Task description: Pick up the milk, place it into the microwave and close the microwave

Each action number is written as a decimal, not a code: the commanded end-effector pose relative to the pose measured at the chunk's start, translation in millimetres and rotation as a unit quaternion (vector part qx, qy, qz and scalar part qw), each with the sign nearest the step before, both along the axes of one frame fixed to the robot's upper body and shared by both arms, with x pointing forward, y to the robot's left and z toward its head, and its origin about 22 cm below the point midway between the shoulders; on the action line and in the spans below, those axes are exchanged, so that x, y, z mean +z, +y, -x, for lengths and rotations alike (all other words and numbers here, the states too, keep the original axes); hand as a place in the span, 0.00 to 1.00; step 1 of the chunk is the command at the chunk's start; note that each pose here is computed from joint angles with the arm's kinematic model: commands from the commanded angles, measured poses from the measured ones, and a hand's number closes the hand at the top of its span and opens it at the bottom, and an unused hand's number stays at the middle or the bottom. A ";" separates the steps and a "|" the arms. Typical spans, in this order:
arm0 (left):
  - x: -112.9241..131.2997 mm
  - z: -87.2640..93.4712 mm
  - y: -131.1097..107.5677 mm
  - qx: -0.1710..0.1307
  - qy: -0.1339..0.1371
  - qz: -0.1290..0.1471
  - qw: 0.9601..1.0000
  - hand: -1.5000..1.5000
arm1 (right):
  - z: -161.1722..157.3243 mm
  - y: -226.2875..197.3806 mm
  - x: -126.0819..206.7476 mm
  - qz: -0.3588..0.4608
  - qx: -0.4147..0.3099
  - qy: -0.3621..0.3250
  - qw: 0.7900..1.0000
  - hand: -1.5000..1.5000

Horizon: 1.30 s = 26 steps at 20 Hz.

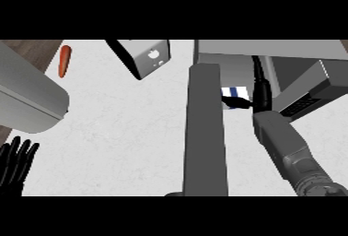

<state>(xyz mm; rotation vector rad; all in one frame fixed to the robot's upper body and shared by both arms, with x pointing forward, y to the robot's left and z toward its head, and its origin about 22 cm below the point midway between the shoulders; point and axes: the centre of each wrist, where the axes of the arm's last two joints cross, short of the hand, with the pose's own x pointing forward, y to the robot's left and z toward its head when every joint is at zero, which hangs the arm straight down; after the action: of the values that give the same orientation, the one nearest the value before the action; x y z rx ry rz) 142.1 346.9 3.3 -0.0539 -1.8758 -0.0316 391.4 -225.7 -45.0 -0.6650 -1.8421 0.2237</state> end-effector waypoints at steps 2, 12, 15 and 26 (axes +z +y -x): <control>-2.7 19.0 -11.6 -0.005 0.010 -0.004 1.000 0.00 | 15.9 20.3 -21.7 -0.060 0.030 0.003 0.998 0.00; -2.1 13.0 -24.0 -0.106 0.020 0.022 0.994 0.00 | 58.3 31.5 -64.8 -0.179 0.139 0.016 0.974 0.00; -0.8 10.9 -39.3 -0.128 0.023 0.024 0.991 0.00 | 78.9 23.1 -81.6 -0.208 0.163 0.011 0.964 0.00; 1.9 -19.0 -99.2 -0.211 0.034 -0.024 0.977 1.00 | 125.5 5.4 -87.0 -0.245 0.164 -0.013 0.955 0.00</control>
<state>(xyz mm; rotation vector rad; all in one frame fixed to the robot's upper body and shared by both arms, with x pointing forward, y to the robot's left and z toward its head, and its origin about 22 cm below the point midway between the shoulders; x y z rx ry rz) 151.2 278.0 4.6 -0.3889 -1.7872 -0.2925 272.2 -217.6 -139.9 -0.0706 -1.8868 0.0262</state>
